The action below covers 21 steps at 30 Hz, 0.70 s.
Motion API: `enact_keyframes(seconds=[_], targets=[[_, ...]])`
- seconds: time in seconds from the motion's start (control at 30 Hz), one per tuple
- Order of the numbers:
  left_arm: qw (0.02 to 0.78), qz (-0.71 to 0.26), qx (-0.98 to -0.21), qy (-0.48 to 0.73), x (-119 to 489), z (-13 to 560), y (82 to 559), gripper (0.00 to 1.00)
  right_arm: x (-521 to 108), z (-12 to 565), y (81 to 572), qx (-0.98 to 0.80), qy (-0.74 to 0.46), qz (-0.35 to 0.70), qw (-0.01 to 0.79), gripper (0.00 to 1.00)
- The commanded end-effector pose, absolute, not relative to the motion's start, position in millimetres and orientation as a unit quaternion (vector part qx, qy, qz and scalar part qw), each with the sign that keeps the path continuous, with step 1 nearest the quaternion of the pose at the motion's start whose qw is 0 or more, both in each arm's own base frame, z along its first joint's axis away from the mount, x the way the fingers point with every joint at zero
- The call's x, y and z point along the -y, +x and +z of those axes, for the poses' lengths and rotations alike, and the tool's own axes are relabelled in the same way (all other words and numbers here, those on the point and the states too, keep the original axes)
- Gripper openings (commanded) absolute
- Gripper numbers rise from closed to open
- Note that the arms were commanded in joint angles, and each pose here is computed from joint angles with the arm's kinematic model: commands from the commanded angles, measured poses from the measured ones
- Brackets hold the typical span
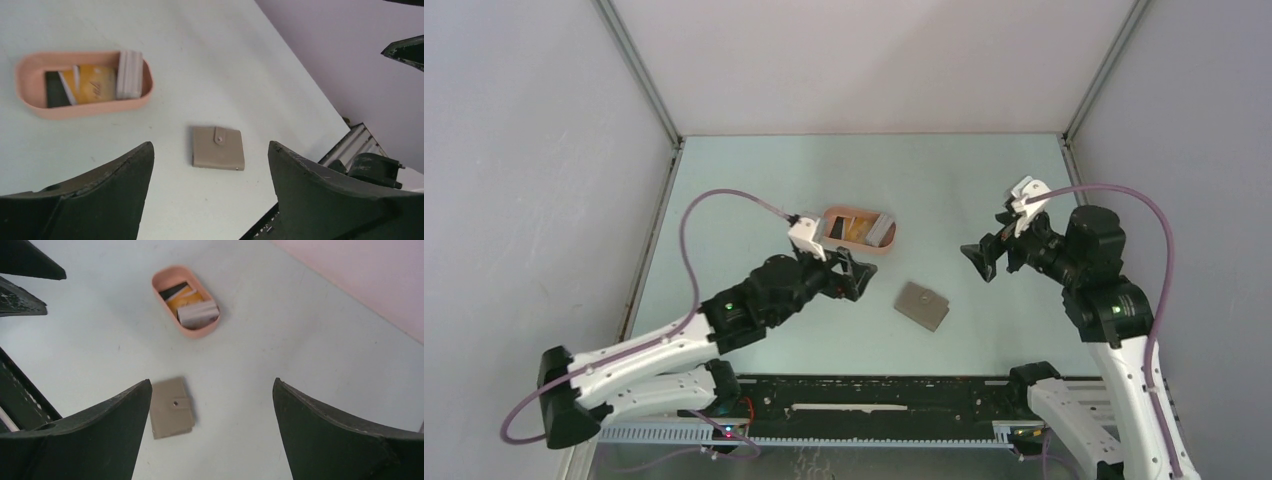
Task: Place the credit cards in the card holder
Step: Reset both arms
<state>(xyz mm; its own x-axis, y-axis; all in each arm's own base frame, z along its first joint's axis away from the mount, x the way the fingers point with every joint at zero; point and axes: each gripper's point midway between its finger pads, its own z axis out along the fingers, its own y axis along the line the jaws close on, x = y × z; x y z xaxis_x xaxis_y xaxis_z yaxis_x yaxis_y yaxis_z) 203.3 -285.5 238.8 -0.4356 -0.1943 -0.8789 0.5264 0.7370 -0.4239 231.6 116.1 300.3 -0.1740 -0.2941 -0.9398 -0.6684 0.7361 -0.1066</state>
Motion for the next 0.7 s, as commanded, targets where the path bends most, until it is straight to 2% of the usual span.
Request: enact_keyframes(seconds=[0.0, 0.13, 0.47, 0.67], targets=[[0.572, -0.300, -0.756, 0.106, 243, 283, 206, 0.90, -114, 350, 229, -0.730, -0.267, 0.181, 0.602, 1.00], [0.602, -0.317, -0.728, 0.084, 218, 315, 197, 1.00, -116, 374, 222, -0.724, -0.244, 0.202, 0.613, 1.00], [0.612, -0.325, -0.716, 0.085, 194, 333, 182, 1.00, -113, 387, 216, -0.723, -0.216, 0.213, 0.620, 1.00], [0.613, -0.315, -0.719, 0.089, 195, 331, 185, 1.00, -117, 377, 218, -0.722, -0.244, 0.214, 0.612, 1.00]])
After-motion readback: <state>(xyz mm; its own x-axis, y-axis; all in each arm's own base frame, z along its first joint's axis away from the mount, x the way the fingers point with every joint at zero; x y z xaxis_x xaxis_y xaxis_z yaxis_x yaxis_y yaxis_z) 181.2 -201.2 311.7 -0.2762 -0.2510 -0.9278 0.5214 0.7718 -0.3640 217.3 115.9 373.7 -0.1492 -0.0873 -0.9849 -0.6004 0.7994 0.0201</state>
